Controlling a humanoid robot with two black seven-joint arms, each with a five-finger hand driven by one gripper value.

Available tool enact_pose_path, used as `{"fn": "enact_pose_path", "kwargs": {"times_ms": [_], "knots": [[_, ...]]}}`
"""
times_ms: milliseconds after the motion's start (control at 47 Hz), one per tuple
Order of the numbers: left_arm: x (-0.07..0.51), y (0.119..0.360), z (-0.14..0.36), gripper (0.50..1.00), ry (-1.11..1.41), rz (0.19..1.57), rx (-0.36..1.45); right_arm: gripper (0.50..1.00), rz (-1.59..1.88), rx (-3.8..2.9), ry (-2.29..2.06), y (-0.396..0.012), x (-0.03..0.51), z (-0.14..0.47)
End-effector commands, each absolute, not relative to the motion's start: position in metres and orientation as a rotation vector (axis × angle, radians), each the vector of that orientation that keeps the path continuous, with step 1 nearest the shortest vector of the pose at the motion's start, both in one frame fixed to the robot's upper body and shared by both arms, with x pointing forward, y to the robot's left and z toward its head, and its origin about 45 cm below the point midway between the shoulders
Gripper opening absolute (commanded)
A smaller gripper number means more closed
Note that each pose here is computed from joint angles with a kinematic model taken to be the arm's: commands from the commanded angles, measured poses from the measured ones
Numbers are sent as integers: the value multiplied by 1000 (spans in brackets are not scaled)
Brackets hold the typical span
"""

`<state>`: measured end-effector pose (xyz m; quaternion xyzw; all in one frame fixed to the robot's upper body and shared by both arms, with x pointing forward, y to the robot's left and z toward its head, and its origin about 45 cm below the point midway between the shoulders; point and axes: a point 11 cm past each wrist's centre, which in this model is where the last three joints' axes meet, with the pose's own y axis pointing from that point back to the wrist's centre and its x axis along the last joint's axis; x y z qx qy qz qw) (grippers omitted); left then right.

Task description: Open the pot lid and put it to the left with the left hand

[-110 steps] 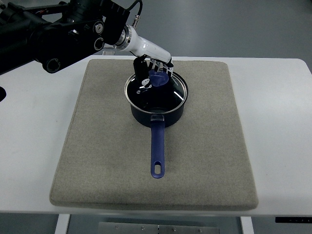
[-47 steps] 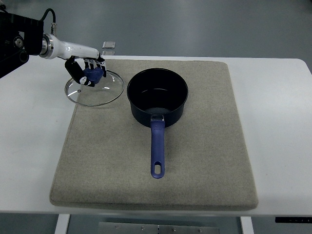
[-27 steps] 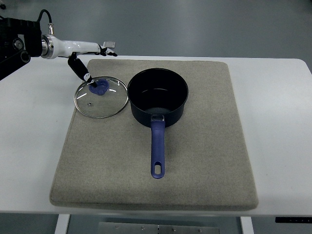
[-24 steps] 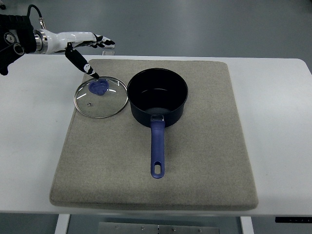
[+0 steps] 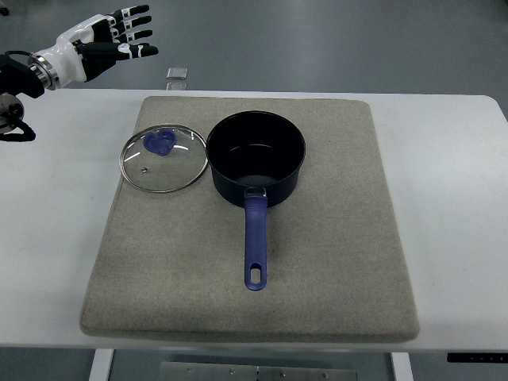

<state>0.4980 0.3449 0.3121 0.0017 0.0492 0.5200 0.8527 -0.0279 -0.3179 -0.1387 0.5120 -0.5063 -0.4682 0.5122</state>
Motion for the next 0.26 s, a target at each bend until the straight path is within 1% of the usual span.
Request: {"fn": "enact_pose_path", "kwargs": {"times_ms": [0, 106, 234], "knots": [[494, 356, 310, 992, 167, 1108, -106, 917, -1128, 1229, -1215, -318, -30, -139], [490, 375, 302, 992, 196, 1170, -164, 917, -1131, 1227, -1214, -318, -33, -139], [489, 383, 299, 992, 201, 1192, -165, 917, -1131, 1224, -1213, -318, -36, -139]]}}
